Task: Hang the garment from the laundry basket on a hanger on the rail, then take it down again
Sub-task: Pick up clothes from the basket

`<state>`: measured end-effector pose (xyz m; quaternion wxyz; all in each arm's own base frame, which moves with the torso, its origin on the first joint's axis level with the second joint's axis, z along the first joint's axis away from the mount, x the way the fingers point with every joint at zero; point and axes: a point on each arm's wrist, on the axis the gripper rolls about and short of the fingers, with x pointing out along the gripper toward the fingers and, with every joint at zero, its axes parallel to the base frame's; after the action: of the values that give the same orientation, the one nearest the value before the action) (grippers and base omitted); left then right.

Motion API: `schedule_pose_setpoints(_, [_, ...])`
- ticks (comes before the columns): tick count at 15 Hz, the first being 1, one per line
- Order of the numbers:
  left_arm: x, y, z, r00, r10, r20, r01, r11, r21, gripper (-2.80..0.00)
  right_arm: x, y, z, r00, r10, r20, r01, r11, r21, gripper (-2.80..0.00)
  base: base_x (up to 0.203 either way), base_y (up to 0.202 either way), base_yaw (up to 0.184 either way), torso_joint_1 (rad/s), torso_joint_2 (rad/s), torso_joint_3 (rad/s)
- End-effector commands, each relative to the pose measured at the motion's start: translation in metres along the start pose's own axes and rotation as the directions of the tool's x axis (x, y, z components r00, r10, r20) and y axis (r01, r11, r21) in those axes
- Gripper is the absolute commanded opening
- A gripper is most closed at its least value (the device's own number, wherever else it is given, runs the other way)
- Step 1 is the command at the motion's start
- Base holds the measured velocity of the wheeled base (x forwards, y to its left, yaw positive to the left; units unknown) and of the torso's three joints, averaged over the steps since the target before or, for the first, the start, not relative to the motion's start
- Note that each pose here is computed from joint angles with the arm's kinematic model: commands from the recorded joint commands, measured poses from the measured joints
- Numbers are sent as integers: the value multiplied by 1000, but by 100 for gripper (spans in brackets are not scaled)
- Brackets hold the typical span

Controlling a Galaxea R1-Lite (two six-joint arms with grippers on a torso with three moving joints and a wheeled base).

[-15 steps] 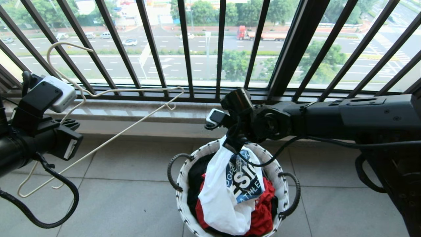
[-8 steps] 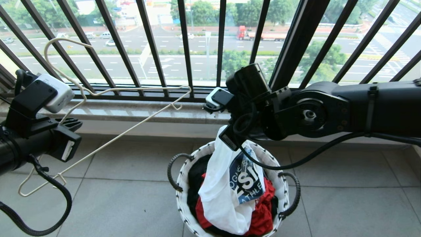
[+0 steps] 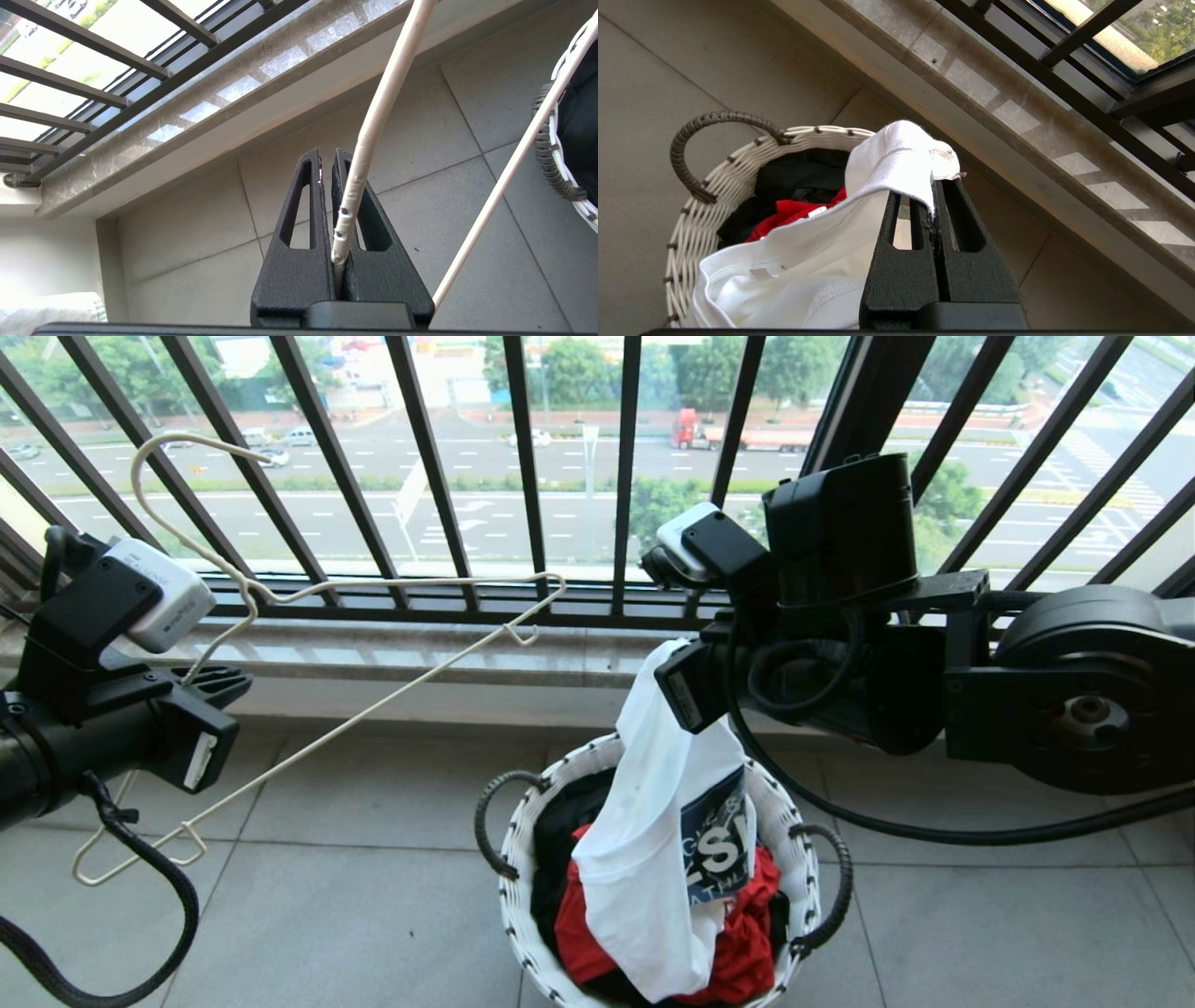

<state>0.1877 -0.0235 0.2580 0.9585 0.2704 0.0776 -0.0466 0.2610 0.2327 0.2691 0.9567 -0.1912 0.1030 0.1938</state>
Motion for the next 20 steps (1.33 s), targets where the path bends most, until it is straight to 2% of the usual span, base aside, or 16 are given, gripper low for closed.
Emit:
schedule_pose_setpoints(1, [2, 0, 1, 999, -27, 18, 27, 1000, -11, -280, -10, -6, -6, 998, -20, 51, 16, 996, 87, -280, 0, 0, 0, 0, 0, 0])
schedule_pose_setpoints(4, [9, -3, 1, 999, -45, 13, 45, 999, -17, -280, -17, -22, -6, 993, -43, 114, 22, 984, 175, -280, 0, 0, 0, 0, 0, 0])
schedule_pose_setpoints(6, [12, -4, 3, 998, -53, 15, 53, 998, -38, -280, -21, -28, -13, 991, -59, 118, 33, 977, 212, -280, 0, 0, 0, 0, 0, 0])
schedule_pose_setpoints(9, [23, -4, 5, 998, -61, 6, 62, 994, -86, -280, -29, -44, -18, 981, -28, 190, -26, 961, 275, -280, 0, 0, 0, 0, 0, 0])
schedule_pose_setpoints(20, [30, -9, 4, 996, -85, -4, 84, 990, -110, -280, -25, -45, -23, 983, -1, 186, -51, 959, 278, -280, 0, 0, 0, 0, 0, 0])
